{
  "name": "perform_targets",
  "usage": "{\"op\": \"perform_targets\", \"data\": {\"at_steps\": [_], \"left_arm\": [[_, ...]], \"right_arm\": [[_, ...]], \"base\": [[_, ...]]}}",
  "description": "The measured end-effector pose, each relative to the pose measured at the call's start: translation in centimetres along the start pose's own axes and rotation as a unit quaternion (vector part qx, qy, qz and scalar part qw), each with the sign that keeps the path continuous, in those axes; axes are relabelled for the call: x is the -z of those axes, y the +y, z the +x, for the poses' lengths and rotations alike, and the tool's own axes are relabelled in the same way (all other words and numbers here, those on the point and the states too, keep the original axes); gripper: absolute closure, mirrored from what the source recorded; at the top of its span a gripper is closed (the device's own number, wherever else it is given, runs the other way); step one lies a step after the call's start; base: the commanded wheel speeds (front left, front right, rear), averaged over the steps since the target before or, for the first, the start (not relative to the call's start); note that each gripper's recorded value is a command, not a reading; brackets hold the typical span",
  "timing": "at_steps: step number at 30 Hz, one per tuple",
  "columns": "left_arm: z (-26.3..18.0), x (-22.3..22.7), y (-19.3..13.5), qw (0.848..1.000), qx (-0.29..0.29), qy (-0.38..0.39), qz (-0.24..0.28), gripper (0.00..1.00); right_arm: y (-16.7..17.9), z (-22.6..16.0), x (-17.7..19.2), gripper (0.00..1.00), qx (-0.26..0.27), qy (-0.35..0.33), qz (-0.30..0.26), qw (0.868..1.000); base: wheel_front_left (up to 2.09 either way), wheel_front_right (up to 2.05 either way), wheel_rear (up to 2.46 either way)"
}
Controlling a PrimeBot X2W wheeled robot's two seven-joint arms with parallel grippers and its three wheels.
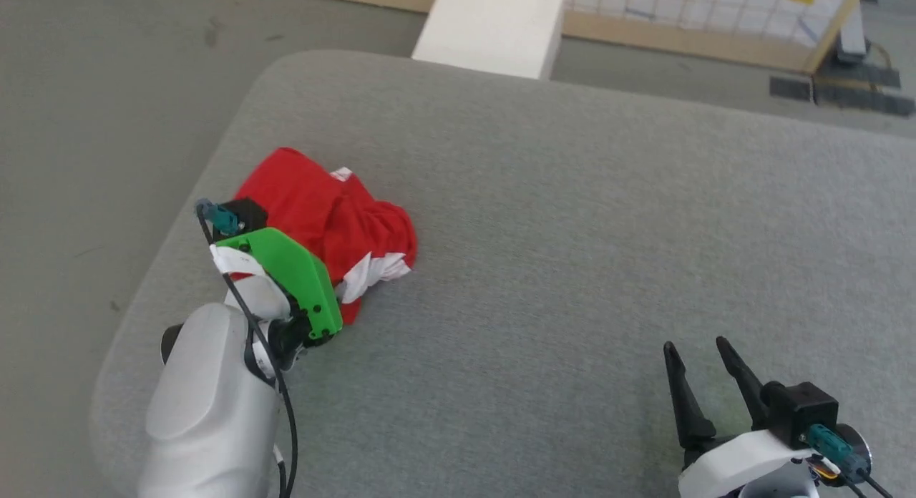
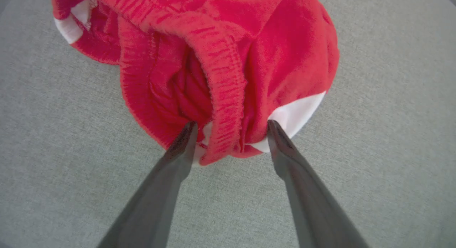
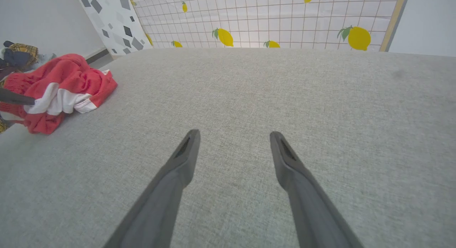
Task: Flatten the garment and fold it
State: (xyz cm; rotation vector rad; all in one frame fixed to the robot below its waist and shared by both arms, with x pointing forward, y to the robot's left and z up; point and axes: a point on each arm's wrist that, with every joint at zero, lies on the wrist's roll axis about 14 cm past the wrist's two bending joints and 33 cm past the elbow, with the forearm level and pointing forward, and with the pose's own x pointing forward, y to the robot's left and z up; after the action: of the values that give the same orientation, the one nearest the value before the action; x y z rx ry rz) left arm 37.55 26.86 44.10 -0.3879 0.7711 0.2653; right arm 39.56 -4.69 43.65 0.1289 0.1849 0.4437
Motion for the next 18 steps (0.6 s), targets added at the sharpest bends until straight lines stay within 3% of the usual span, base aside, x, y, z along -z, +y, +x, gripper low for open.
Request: {"op": "perform_targets", "data": {"at_steps": [1,2,3,4,9,12,18], "left_arm": [[0.4,0.4,-0.1,1.0,-0.001,0.01,0.001,0.0],[0.8,0.8,-0.4,1.0,0.002,0.018,0.0,0.21],[1.1,1.0,-0.6,1.0,0.006,0.023,0.0,0.82],[1.4,1.2,-1.0,1.0,0.01,0.022,-0.002,1.0],[1.8,0.2,-2.3,0.999,0.036,-0.014,-0.002,1.0],[0.8,-2.4,-2.7,0.996,0.05,-0.08,0.0,1.0],[-3.3,-9.3,-5.5,0.968,0.104,-0.225,0.022,1.0]], "right_arm": [[-0.4,-0.1,0.2,0.0,0.005,0.003,0.002,1.0],[-0.7,-0.1,0.4,0.0,0.011,0.005,0.004,1.0],[-1.0,-0.2,0.5,0.0,0.014,0.007,0.004,1.0],[-1.3,-0.2,0.7,0.0,0.019,0.009,0.005,1.0],[-1.7,-0.1,1.5,0.0,0.023,0.02,0.01,0.999],[-1.2,-0.1,1.4,0.0,0.016,0.019,0.012,1.0],[0.1,-0.5,0.4,0.0,0.004,0.0,0.026,1.0]], "base": [[0.0,0.0,0.0],[0.0,0.0,0.0],[0.0,0.0,0.0],[0.0,0.0,0.0],[0.0,0.0,0.0],[0.0,0.0,0.0],[0.0,0.0,0.0]]}}
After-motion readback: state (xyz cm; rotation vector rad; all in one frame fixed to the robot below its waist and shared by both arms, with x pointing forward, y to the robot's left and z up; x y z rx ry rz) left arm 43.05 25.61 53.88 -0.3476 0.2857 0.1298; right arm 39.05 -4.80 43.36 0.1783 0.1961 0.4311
